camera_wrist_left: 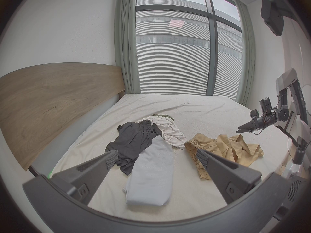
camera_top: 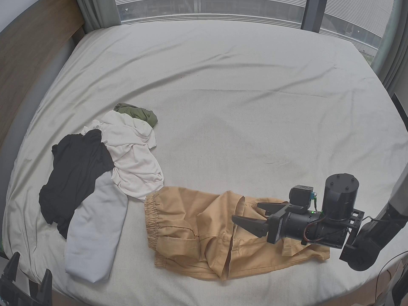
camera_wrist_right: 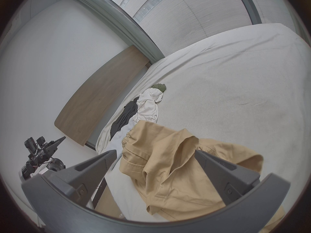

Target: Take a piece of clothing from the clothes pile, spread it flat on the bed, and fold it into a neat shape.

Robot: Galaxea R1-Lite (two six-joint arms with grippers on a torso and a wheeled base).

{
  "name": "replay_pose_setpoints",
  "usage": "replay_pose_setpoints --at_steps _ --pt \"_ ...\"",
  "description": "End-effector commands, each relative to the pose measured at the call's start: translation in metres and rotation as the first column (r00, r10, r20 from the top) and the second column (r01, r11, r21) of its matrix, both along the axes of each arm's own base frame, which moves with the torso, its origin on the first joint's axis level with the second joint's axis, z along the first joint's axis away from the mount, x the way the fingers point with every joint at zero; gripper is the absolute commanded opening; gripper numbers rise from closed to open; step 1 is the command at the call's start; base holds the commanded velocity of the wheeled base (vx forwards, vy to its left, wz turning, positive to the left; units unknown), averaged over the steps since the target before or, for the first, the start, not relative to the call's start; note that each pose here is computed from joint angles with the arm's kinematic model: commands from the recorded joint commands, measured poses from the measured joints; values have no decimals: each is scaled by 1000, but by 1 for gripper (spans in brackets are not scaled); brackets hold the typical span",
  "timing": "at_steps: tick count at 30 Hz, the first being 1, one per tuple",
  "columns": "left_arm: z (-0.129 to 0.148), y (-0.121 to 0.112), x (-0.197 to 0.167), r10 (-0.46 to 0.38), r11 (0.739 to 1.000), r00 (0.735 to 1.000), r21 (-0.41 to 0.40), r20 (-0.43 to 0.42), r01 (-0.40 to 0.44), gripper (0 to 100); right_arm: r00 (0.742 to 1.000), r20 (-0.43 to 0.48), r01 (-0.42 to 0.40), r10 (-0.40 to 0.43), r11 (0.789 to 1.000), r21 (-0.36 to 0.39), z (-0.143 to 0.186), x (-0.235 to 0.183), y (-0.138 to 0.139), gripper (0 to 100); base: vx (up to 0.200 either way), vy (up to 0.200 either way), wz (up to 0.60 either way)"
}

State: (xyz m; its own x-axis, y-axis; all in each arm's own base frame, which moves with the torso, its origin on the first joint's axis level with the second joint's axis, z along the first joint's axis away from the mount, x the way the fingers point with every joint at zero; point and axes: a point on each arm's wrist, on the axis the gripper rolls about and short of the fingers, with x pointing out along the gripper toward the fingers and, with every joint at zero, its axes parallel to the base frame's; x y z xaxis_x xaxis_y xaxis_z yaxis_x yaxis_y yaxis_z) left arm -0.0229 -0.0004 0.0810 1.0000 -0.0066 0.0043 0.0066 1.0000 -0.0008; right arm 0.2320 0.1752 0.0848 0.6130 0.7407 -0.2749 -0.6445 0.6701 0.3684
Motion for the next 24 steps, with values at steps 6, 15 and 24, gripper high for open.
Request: replay_pose_setpoints --at_steps 6,15,24 --pt "-5 0 0 0 1000 1000 -1 -3 0 100 999 -38 -10 9 1000 -28 -22 16 16 100 0 0 0" --pt "-5 0 0 0 1000 1000 -1 -3 0 100 999 -39 -19 17 999 -34 -34 29 31 100 0 0 0" --pt "-5 0 0 0 1000 1000 -1 -3 0 100 999 -43 -12 10 999 -39 -41 37 34 100 0 0 0"
